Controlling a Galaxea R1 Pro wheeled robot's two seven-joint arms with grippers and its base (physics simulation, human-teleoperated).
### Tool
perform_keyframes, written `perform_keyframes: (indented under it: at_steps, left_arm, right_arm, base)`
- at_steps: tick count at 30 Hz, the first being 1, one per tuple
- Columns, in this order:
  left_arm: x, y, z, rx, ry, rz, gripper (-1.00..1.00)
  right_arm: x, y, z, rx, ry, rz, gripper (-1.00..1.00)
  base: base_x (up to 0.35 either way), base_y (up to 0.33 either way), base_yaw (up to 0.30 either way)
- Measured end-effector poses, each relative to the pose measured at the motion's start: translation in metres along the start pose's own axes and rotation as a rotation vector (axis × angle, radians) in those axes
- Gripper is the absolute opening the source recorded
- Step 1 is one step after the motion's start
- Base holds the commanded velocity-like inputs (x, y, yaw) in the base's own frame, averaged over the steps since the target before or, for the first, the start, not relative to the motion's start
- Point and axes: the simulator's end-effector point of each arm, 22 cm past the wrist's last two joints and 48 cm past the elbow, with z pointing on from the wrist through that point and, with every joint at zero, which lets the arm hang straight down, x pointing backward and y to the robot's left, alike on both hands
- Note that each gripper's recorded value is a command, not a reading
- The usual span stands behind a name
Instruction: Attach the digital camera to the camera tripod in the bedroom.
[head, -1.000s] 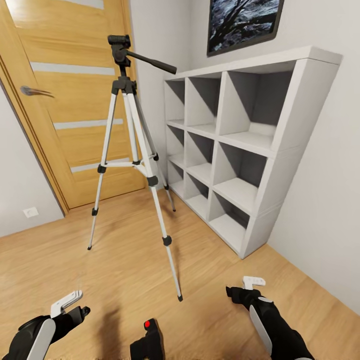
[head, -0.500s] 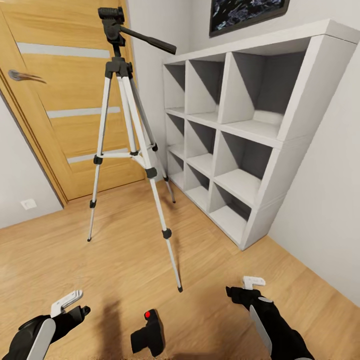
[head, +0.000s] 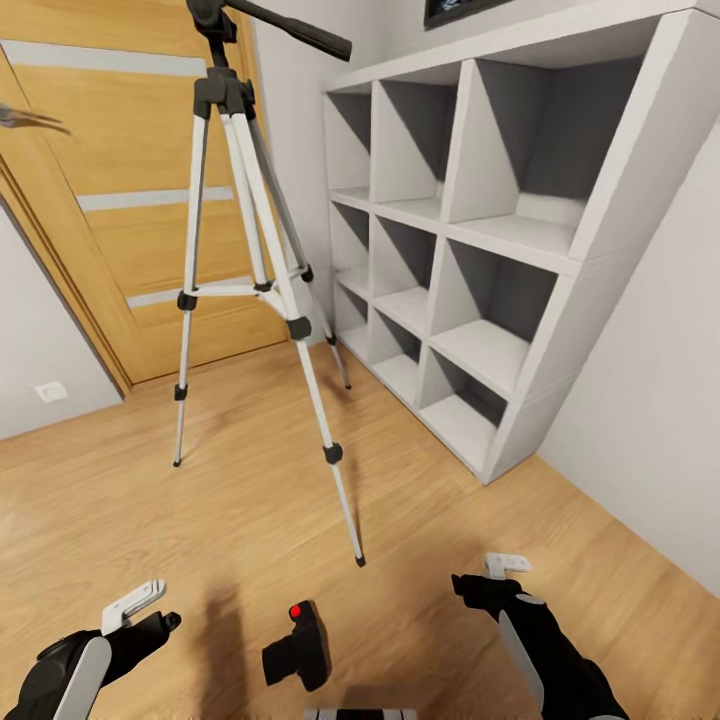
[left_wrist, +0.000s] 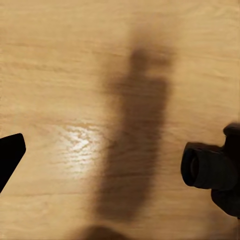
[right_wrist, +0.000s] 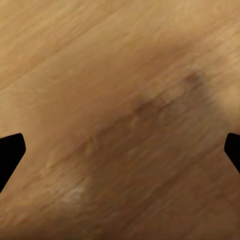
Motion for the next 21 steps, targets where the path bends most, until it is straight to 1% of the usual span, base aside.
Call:
perform_keyframes:
  at_steps: [18, 21]
  left_arm:
    - [0.023, 0.012, 0.022, -0.04, 0.06, 0.008, 1.0]
    - [0.022, 0.012, 0.022, -0.041, 0.06, 0.008, 1.0]
  right_arm:
    - [0.031, -0.002, 0.019, 0.004, 0.061, -0.004, 1.0]
    - [0.031, -0.001, 0.019, 0.003, 0.061, -0.004, 1.0]
  base:
    - [0.0, 0.0, 0.0]
    - [0.0, 0.0, 0.0]
